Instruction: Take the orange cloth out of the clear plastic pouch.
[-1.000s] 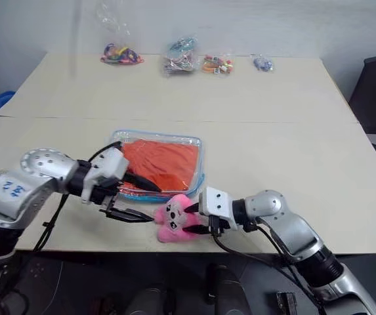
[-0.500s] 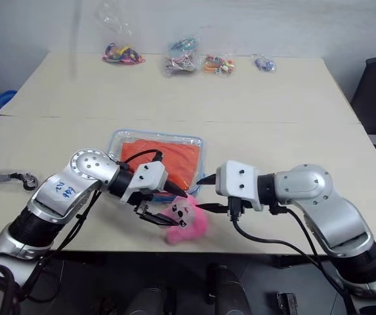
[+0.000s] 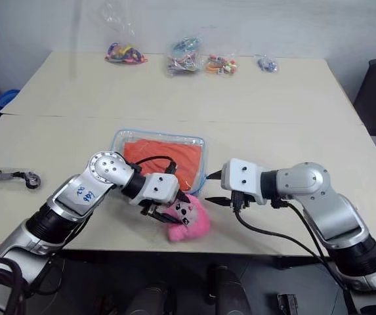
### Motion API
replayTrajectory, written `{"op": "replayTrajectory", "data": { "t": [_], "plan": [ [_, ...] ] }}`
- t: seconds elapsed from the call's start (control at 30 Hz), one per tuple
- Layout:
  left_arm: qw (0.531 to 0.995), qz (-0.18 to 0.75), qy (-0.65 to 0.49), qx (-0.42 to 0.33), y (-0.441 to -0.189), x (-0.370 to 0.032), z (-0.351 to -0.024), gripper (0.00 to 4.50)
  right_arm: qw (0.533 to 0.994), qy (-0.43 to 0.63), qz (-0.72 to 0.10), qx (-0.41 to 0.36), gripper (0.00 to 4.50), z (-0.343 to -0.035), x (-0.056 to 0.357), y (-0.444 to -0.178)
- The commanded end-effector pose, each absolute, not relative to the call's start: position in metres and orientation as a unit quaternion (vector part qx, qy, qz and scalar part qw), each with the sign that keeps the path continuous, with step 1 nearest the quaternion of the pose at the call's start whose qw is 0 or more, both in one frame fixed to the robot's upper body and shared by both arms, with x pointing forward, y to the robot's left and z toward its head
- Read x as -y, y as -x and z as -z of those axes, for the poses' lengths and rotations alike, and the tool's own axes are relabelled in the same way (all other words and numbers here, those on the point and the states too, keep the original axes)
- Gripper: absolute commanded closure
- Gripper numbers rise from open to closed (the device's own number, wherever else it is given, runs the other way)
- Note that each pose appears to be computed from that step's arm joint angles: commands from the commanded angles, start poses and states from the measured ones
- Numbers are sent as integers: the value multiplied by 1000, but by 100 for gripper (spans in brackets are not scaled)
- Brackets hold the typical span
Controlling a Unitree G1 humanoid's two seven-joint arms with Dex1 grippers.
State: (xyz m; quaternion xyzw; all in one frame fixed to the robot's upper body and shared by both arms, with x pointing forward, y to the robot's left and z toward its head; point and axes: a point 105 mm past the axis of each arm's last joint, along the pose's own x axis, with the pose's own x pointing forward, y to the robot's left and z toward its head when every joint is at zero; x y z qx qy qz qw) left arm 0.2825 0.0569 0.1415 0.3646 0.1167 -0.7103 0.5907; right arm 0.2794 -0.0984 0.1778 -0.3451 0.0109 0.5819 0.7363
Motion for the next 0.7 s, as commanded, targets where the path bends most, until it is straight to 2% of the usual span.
{"op": "replayTrajectory", "data": {
  "t": [0.03, 0.2, 0.3, 0.47, 0.7],
  "plan": [
    [599, 710, -354, -108, -280, -61, -147, 297, 736, 355, -577, 9, 197, -182, 99, -280],
    [587, 727, -337, -119, -267, -78, -153, 444, 743, 373, -555, 24, 197, -176, 96, -297],
    [594, 723, -329, -129, -263, -91, -159, 449, 738, 396, -544, 40, 197, -165, 85, -308],
    [616, 715, -304, -128, -264, -93, -169, 449, 687, 440, -574, 69, 197, -148, 67, -306],
    [618, 715, -305, -122, -261, -87, -168, 449, 682, 431, -580, 111, 197, -154, 47, -310]
  ]
}}
